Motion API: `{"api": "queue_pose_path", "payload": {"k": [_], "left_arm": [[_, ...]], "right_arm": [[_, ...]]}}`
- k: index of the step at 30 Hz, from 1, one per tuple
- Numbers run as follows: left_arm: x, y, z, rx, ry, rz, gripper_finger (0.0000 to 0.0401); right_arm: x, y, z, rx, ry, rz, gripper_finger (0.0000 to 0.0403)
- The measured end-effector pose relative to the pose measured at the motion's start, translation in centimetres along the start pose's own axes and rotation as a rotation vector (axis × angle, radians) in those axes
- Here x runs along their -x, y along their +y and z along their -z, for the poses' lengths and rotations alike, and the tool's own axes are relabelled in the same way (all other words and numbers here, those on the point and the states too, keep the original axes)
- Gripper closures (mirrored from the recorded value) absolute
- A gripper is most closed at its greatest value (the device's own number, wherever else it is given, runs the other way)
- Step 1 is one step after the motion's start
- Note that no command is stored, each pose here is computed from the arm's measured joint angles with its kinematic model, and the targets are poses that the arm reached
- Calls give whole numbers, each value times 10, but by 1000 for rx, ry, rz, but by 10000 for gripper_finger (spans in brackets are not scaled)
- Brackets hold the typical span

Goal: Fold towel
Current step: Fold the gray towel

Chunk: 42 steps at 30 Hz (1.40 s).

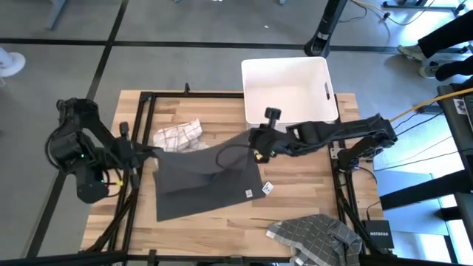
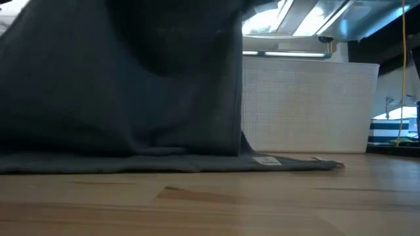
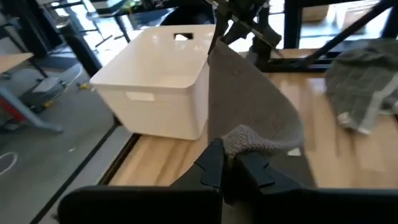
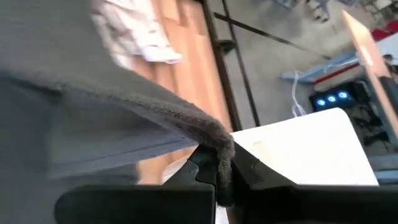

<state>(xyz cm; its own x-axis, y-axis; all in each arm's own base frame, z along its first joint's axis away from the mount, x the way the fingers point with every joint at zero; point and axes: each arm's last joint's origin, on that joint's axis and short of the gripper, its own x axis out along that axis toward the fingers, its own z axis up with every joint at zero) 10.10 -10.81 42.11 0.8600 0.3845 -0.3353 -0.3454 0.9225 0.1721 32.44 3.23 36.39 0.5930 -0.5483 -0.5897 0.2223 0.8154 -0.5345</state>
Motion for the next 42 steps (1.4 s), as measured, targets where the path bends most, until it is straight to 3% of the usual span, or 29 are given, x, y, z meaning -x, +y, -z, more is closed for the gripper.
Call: {"api": "queue_pose_path", "payload": {"k": [6,10,12,16,19,28,35,42], "left_arm": [[-10,18,-1,-113,-81,-163,396],[-11,35,-8,-316,-192,-375,396],[-10,43,-11,-405,-182,-429,396],[-8,58,-14,-396,-163,-468,396],[-8,58,-11,-363,-104,-372,396],[-20,36,11,-117,164,-70,396],[-32,15,47,65,364,-12,396],[-40,-17,79,161,463,119,396]], "right_arm": [[-32,-33,-6,-26,-76,113,393],[-39,-63,-22,-3,-212,263,393],[-38,-77,-31,2,-301,343,393],[-35,-90,-39,-16,-416,369,393],[-40,-84,-33,19,-356,311,393],[-51,-57,7,-22,-34,-74,393],[-59,-28,31,-85,100,-323,393],[-64,15,53,-49,177,-403,393]]}}
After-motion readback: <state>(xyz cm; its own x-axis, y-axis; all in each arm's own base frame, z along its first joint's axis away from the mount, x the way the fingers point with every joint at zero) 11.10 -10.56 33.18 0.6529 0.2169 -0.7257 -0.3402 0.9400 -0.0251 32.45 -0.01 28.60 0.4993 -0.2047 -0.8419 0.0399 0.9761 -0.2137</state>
